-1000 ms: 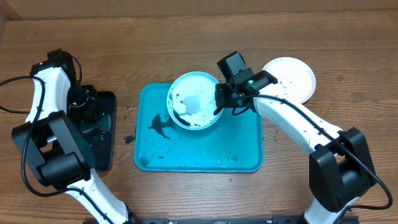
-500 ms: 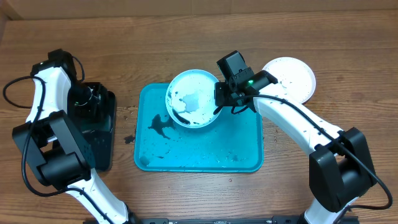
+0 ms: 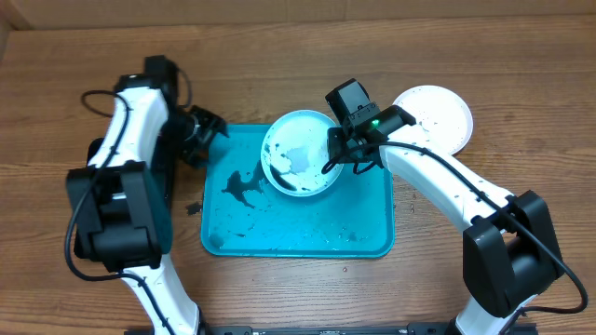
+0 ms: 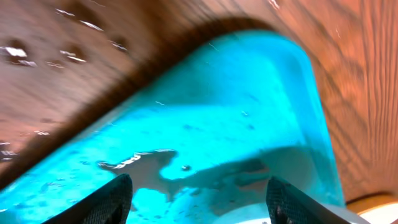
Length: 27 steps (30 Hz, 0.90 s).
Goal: Clean dirty plates on tray and stack at the side
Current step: 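Lift the light-blue-rimmed plate off the teal tray with the right gripper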
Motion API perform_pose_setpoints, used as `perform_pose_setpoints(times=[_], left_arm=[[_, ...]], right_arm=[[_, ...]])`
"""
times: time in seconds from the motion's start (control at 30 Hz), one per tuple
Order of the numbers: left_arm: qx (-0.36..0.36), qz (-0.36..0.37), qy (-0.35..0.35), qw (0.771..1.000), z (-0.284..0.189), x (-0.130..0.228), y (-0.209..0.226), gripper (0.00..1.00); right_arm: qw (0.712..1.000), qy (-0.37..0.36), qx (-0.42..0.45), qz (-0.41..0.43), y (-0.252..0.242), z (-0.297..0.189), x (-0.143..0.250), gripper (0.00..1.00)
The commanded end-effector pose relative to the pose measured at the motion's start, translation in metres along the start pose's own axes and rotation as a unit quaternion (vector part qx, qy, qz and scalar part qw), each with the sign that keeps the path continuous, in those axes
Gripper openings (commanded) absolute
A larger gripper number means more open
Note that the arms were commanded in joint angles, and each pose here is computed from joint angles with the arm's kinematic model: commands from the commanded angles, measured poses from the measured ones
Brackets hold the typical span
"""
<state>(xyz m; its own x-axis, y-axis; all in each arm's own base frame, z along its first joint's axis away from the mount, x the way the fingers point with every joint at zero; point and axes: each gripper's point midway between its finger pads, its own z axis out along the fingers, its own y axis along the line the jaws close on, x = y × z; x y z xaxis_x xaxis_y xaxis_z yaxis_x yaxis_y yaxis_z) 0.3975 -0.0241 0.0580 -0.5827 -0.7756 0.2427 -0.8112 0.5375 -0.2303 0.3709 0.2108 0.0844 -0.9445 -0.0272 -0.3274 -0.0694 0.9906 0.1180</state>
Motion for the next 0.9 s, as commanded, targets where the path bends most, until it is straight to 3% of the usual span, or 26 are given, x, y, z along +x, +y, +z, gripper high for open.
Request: perform_pose_setpoints(times=[0.0,0.07,0.17,0.2,0.5,0.7,0.87], left_arm=[[-0.008,0.049,-0.028,0.998,0.0,0.005,-0.008,0.7],[-0.018,0.055,-0.046,0.997,0.0,0.001,-0.008,0.7],[-0.034,0.054,-0.069,0.996,-0.001,-0.008,-0.003,0.98],[-0.037,0.054,-0.076,0.995,-0.002,-0.011,-0.001,1.0],[-0.065,0.049,-0.122,0.989,-0.007,-0.031,0.009,1.0],[-0.048,0.053,-0.136,0.988,-0.008,-0.037,0.0,1.0],[-0.04,0.056,-0.143,0.987,-0.009,-0.04,-0.004,1.0]], right_arm=[[1.0,-0.018,0.007,-0.01,-0.001,-0.012,-0.013,0.03],[1.0,-0.013,0.01,-0.025,-0.001,-0.014,-0.011,0.04],[0.999,-0.008,0.023,-0.042,-0.003,-0.017,-0.008,0.04],[0.998,-0.01,0.033,-0.045,-0.004,-0.018,-0.008,0.04],[0.987,-0.039,0.124,-0.098,-0.008,-0.041,-0.011,0.04],[0.947,-0.1,0.263,-0.154,-0.019,-0.074,-0.019,0.04],[0.921,-0.137,0.313,-0.186,-0.011,-0.09,-0.02,0.04]])
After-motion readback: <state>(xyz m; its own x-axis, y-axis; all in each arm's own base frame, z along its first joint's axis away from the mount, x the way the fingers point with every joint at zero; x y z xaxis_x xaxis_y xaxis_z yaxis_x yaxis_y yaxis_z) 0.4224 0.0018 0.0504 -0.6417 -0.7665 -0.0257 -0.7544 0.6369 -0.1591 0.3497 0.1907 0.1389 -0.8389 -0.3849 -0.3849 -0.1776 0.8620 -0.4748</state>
